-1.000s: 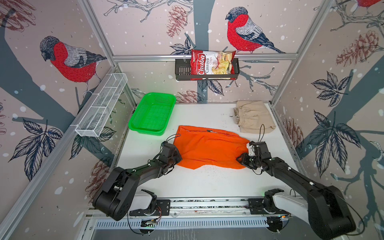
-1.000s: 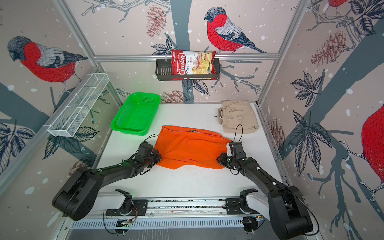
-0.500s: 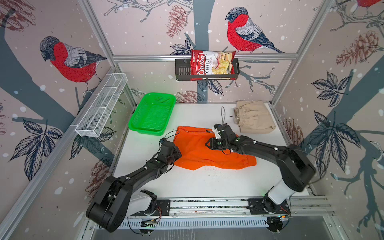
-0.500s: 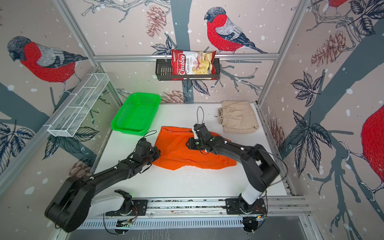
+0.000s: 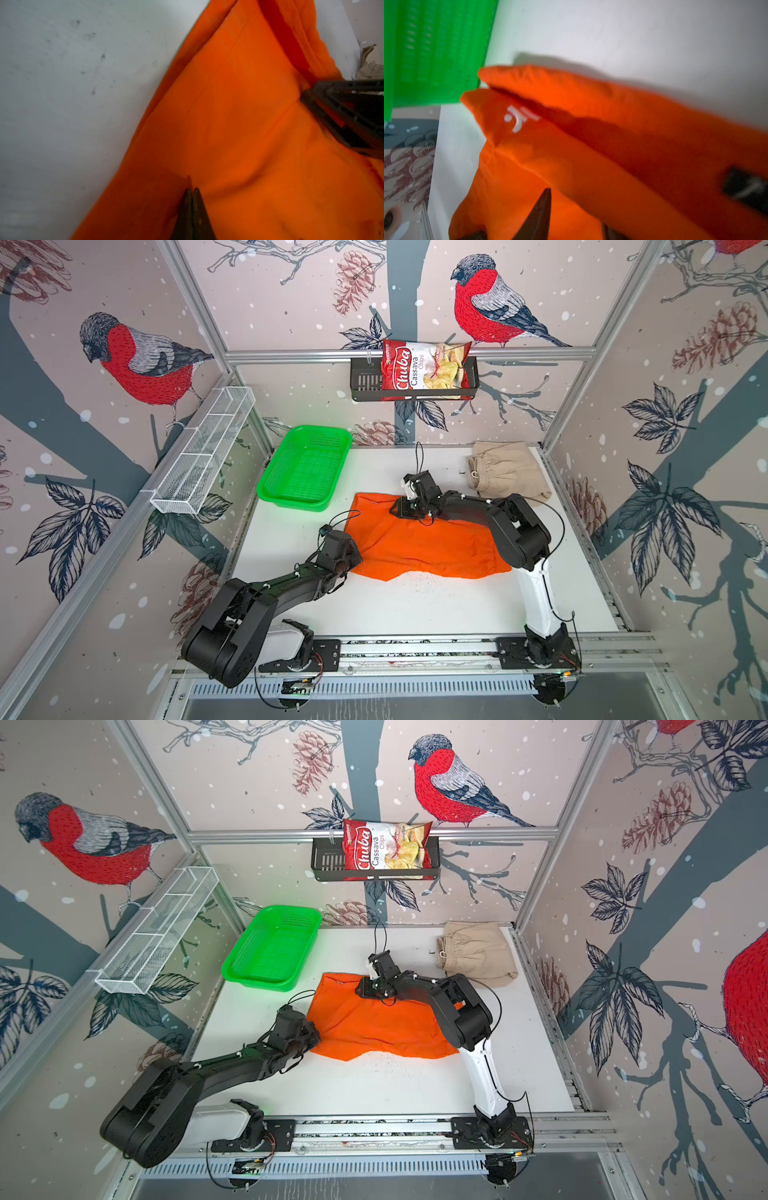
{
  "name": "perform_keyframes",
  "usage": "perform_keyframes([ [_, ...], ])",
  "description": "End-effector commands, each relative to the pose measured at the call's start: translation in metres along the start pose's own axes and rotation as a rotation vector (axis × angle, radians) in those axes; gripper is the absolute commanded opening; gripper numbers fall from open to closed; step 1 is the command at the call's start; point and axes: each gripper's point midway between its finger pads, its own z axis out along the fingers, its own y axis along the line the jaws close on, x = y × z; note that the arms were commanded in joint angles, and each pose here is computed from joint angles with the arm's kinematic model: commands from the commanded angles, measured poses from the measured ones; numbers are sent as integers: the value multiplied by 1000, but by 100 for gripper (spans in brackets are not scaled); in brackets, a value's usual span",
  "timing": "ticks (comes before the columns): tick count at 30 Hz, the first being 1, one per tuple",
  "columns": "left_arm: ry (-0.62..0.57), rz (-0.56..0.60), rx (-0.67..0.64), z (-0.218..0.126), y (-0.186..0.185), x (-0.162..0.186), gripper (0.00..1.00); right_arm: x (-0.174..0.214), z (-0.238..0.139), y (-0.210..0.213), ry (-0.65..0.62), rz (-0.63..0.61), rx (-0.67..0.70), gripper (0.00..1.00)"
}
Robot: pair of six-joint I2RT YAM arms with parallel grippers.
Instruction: Fold and stack the shorts
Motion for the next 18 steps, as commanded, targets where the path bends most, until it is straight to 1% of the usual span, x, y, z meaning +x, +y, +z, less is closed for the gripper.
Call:
perform_keyframes([
  [1, 6, 15, -89, -2, 23, 7, 0, -27, 3, -20, -25, 17, -1, 41],
  [4, -4, 17, -100, -3, 26, 6, 0, -54, 1, -33, -59, 54, -35, 42],
  [6, -6, 20, -97, -4, 25, 5, 0, -67, -6, -29, -78, 53, -70, 42],
  [10, -38, 58, -55, -14, 4, -11, 0, -81, -46, -4, -132, -10, -119, 42],
  [12, -69, 101, -17, -24, -15, -25, 10, -79, -76, 4, -165, -31, -125, 43],
  [14, -113, 178, 14, -38, -38, -40, 23, -73, -110, 3, -200, -25, -121, 43],
  [16, -155, 272, 38, -50, -62, -51, 32, -65, -144, -8, -235, 2, -105, 43],
  [18, -193, 360, 62, -60, -88, -56, 39, -52, -173, -30, -256, 50, -70, 43],
])
